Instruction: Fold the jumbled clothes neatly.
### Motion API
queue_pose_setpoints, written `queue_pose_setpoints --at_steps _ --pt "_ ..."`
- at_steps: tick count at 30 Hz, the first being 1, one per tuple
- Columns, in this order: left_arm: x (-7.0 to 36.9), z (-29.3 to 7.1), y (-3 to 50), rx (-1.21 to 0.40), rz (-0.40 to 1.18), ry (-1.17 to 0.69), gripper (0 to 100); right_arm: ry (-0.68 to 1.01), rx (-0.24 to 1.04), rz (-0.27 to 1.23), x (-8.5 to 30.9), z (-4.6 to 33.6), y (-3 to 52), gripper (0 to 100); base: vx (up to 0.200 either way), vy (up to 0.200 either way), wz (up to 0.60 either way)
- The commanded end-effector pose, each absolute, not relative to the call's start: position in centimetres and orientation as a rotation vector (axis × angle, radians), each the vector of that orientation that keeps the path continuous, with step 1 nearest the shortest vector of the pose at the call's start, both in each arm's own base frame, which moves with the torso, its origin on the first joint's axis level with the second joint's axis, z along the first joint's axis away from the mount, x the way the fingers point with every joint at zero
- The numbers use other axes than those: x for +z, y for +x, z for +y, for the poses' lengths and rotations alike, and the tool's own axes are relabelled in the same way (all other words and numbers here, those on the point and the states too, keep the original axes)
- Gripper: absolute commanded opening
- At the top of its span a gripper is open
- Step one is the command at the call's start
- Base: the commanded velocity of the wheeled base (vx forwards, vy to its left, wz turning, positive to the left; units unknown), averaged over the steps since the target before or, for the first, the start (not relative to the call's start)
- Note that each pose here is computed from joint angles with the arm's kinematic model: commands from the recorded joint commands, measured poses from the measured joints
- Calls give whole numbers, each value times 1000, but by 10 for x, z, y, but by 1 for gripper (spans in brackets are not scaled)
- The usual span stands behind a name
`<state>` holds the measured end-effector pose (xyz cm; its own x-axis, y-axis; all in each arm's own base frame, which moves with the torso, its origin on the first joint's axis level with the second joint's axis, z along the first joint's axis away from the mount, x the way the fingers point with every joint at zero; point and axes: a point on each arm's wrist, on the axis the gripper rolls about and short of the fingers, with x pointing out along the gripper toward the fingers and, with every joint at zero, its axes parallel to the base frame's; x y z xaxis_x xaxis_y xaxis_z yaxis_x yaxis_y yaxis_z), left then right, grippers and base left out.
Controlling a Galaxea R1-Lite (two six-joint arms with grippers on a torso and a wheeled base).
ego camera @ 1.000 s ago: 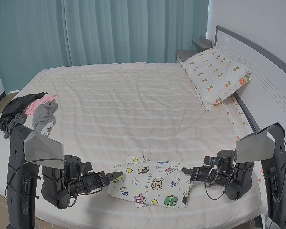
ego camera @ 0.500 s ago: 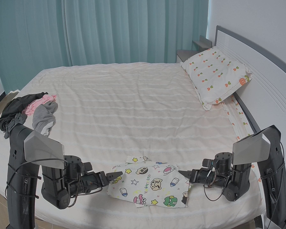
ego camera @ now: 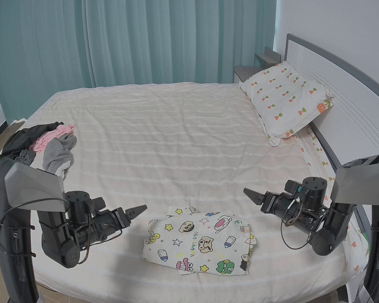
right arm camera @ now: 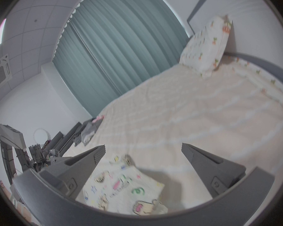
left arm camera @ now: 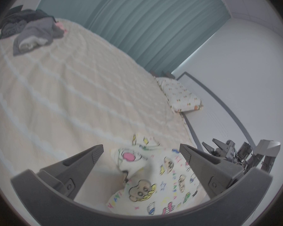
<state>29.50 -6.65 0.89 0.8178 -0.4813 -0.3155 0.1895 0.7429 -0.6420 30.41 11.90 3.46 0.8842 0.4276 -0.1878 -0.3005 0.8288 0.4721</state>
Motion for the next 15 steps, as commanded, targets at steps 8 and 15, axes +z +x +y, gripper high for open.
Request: queue_pose_setpoints --at_steps 8,15 --pt "160 -31 138 -410 -67 -540 100 292 351 -7 150 58 149 100 0 0 0" --pt "156 -10 56 -176 -105 -320 100 266 215 -80 156 27 79 100 0 0 0"
